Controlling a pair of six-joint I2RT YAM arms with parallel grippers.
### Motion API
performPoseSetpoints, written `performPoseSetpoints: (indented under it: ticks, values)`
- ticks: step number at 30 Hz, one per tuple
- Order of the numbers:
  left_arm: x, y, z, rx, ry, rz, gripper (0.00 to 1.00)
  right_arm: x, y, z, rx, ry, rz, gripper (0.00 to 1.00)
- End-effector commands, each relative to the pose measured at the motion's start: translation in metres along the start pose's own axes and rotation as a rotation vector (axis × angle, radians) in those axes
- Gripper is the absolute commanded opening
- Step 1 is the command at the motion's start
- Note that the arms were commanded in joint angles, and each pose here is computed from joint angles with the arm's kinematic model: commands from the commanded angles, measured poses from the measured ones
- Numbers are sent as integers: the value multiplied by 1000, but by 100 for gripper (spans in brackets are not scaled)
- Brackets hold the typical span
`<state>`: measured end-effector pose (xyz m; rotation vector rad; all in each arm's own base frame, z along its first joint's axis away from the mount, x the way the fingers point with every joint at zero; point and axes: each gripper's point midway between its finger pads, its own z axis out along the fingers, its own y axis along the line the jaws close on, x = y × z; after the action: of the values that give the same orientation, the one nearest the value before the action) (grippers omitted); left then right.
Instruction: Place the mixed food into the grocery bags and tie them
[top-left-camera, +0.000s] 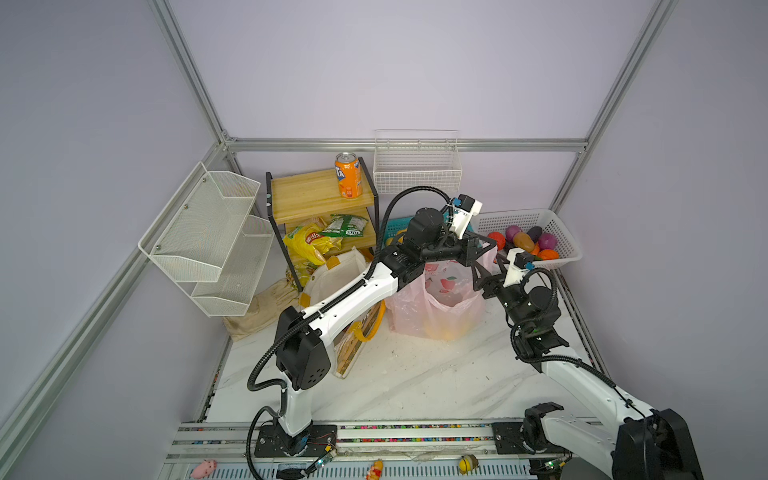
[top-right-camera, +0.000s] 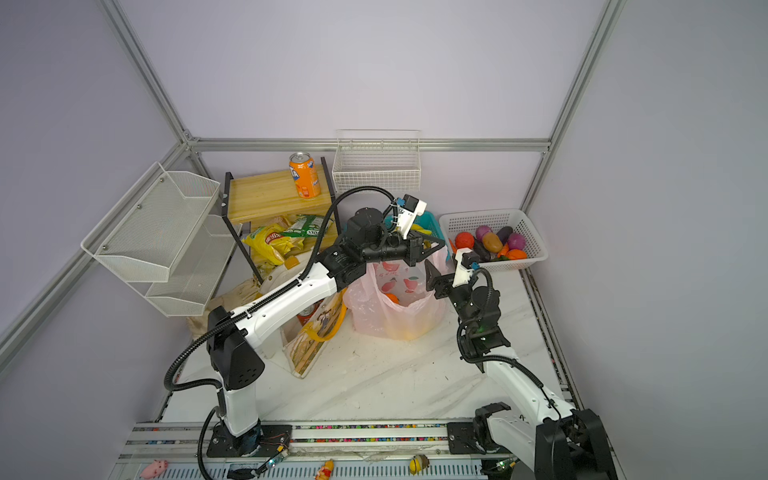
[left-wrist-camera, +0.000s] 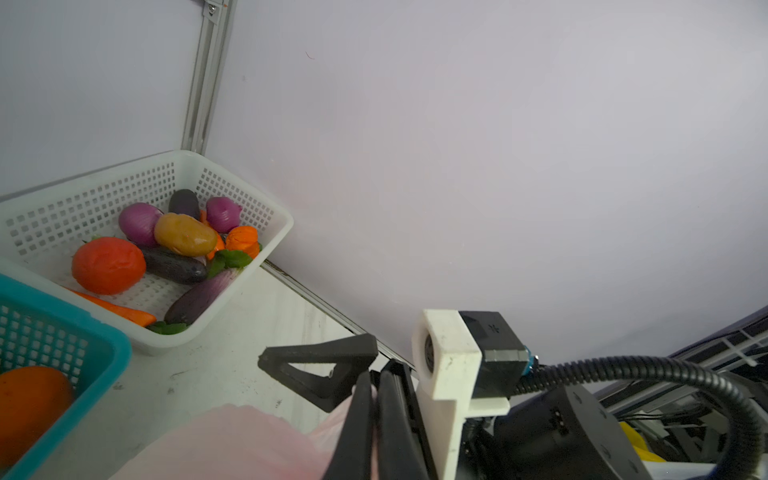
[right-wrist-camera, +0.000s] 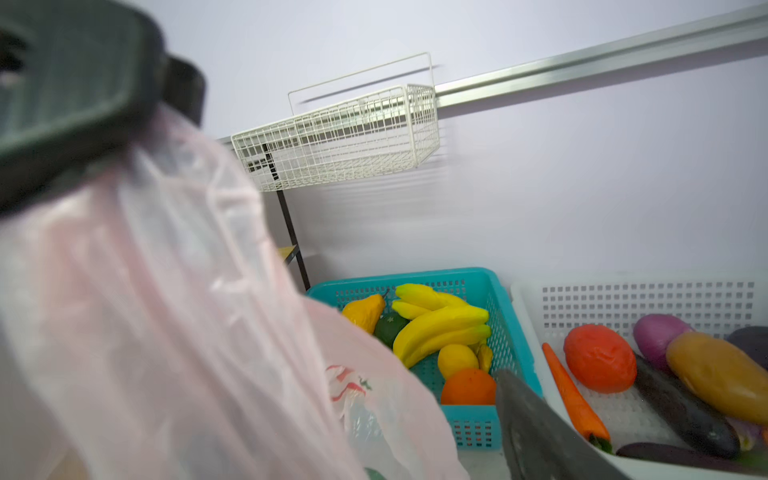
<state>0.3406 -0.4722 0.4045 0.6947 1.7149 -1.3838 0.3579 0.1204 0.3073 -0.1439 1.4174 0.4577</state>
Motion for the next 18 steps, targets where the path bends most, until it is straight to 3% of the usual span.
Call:
performPoseSetpoints:
  ticks: [1, 9, 18]
  values:
    - [-23, -33, -21, 83, -54, -56, 0, -54, 9, -5, -24, -248, -44, 85]
    - [-30, -49, -23, 179, -85, -150, 0, -65, 9, 4, -20, -347, -8, 82]
    - [-28, -49, -22, 190, -87, -195, 0, -62, 20, 8, -58, -392, 7, 80]
